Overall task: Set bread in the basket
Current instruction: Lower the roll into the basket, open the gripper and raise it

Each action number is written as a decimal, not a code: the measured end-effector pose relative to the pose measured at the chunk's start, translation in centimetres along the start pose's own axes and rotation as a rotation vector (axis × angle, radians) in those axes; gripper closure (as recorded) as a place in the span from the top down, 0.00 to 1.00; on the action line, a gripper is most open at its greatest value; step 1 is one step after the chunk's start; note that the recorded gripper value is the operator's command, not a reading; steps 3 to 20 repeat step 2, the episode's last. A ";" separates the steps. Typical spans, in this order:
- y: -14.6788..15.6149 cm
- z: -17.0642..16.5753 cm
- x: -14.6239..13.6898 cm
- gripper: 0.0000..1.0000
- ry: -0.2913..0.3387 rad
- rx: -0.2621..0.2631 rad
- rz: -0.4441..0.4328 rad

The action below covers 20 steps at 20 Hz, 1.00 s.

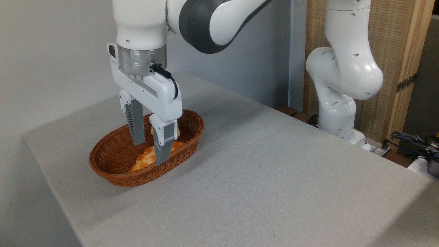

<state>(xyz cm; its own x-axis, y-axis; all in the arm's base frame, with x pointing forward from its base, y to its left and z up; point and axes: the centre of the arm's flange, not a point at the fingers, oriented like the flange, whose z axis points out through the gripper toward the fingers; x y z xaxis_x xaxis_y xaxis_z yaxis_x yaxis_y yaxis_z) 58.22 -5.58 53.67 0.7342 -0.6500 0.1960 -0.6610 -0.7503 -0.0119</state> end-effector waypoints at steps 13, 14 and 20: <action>-0.5 -0.1 -0.4 1.00 -0.009 0.013 -0.002; -0.5 -0.1 -0.4 1.00 -0.009 0.013 -0.002; -0.5 -0.1 -0.4 1.00 -0.009 0.013 -0.002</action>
